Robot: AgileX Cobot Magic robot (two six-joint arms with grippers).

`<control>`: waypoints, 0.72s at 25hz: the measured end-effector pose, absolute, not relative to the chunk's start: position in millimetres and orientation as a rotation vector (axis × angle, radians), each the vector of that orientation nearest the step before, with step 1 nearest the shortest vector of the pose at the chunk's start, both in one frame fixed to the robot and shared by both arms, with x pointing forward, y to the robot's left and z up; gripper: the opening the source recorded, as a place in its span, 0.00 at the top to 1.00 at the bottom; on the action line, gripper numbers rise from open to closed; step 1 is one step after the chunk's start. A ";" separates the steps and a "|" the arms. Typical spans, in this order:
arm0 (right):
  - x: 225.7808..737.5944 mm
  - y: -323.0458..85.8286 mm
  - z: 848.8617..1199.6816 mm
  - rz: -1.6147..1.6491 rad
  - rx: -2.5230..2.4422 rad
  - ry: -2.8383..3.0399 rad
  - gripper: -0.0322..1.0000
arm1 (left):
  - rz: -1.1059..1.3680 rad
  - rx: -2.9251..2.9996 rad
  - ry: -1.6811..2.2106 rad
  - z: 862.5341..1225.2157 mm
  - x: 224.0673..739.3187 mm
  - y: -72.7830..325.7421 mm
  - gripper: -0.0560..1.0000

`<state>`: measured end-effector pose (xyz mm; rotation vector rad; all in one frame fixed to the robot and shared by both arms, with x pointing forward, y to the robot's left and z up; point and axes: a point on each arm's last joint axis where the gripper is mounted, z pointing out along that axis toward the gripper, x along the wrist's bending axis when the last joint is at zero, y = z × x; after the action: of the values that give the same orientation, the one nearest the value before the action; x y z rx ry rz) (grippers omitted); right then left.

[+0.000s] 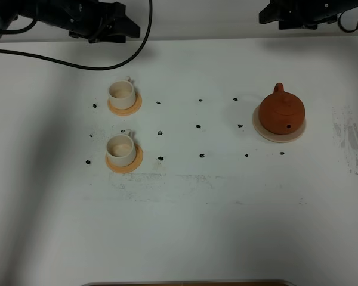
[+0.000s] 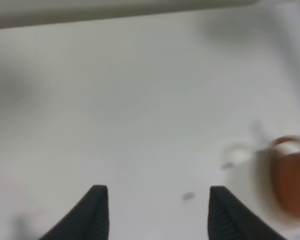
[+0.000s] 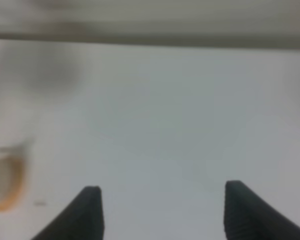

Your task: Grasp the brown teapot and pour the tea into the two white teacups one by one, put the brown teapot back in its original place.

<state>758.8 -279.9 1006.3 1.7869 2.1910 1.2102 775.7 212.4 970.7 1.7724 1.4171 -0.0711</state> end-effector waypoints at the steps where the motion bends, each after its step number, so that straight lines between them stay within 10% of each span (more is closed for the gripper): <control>1: 757.9 -283.5 1011.3 1.145 1.763 2.188 0.45 | -0.028 1.824 1.416 975.3 773.8 215.6 0.50; 18: 700.7 -297.3 1098.1 0.849 1.671 2.182 0.47 | 0.414 2.024 1.507 1079.0 688.8 270.6 0.51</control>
<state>700.7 -297.3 1098.1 1.6712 2.1816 0.8488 688.8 270.6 1079.0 2.0237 1.5067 0.4139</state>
